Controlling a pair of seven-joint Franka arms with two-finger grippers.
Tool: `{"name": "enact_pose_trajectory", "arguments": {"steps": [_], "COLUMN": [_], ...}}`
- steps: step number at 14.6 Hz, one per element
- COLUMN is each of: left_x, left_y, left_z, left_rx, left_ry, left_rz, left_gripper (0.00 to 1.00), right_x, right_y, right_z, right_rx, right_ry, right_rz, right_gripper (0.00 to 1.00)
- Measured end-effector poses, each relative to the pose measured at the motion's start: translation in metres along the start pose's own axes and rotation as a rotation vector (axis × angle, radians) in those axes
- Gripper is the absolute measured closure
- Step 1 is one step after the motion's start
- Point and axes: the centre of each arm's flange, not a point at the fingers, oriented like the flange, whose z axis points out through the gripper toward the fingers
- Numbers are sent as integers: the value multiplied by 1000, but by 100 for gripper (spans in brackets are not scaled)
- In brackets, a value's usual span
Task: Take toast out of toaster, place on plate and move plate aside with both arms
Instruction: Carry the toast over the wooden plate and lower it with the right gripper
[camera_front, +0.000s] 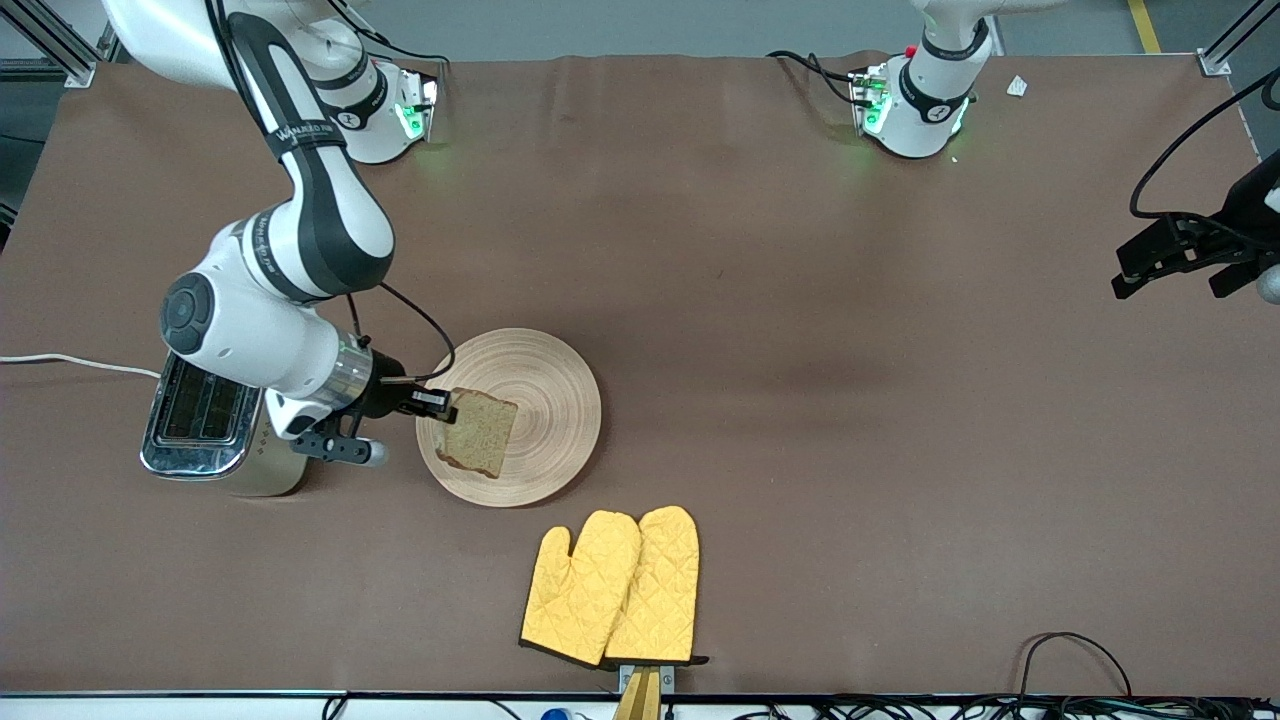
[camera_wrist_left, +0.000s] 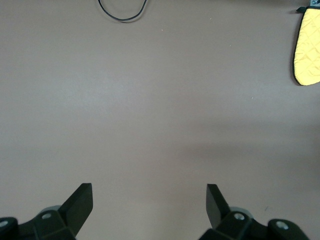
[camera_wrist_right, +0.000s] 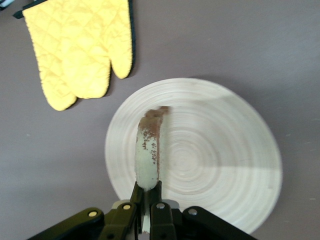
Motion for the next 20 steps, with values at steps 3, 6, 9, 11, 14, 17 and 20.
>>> {"name": "enact_pose_trajectory", "arguments": {"steps": [3, 6, 9, 11, 14, 17, 20], "left_x": [0, 0, 0, 0, 0, 0, 0], "left_y": [0, 0, 0, 0, 2, 2, 2], "left_z": [0, 0, 0, 0, 0, 0, 0], "left_rx": [0, 0, 0, 0, 0, 0, 0], "left_ry": [0, 0, 0, 0, 0, 0, 0], "left_rz": [0, 0, 0, 0, 3, 4, 3], "left_gripper": [0, 0, 0, 0, 0, 0, 0], "right_x": [-12, -19, -24, -25, -21, -13, -7], "right_y": [-11, 2, 17, 25, 42, 77, 107], "right_z": [18, 43, 68, 75, 76, 73, 67], "right_rx": [16, -7, -33, -43, -50, -59, -61], "right_ry": [-24, -49, -80, -92, -97, -128, -183], "right_rz": [7, 25, 42, 39, 9, 35, 74], "right_gripper": [92, 92, 92, 92, 93, 81, 50]}}
